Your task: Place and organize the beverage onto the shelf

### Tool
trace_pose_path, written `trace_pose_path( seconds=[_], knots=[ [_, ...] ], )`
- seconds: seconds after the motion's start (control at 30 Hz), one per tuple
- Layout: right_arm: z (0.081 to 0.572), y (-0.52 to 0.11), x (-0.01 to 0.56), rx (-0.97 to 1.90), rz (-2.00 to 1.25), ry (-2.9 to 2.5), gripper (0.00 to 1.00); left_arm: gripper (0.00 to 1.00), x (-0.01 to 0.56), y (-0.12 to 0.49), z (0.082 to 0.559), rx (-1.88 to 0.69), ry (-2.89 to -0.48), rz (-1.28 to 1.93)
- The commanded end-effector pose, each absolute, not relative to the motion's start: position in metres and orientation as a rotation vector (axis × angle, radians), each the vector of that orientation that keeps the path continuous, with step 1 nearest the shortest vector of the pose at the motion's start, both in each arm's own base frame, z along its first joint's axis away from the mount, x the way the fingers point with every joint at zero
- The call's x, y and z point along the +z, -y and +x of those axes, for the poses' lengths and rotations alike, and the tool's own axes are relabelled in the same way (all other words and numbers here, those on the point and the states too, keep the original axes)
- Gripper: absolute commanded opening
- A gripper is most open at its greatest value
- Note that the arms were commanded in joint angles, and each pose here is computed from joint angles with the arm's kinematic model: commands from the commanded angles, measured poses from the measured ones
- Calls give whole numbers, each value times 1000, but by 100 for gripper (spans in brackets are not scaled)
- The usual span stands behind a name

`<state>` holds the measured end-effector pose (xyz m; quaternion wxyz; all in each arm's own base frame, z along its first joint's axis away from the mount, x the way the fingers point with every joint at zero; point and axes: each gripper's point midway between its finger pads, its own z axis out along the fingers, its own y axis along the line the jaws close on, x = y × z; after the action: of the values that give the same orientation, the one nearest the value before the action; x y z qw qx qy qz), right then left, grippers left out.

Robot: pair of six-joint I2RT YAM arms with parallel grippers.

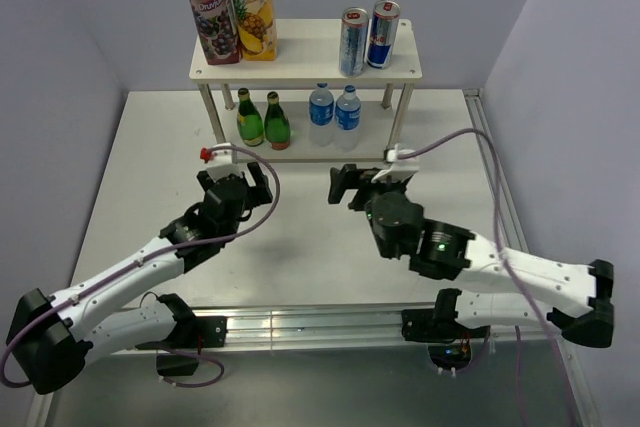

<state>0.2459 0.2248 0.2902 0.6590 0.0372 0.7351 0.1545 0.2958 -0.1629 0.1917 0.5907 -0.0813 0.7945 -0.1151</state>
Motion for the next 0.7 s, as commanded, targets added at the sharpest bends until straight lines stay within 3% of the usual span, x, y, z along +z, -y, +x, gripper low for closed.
trace_pose_path(
  seconds=[0.0,0.27,0.37,0.4,0.67],
  knots=[
    [222,-187,323,323,88,-1737,100,86,239,163,290,-331,-1848,-322],
    [175,-115,368,446,32,-1765,100,86,315,149,240,-327,-1996,-159],
    [166,-105,375,509,9,-1744,100,90,352,135,229,-339,-1938,-112],
    [165,-103,376,519,-1,-1735,100,98,360,133,225,-349,-1926,-85],
    [164,-113,372,523,-59,-1740,100,99,389,132,215,-405,-1762,99]
  ],
)
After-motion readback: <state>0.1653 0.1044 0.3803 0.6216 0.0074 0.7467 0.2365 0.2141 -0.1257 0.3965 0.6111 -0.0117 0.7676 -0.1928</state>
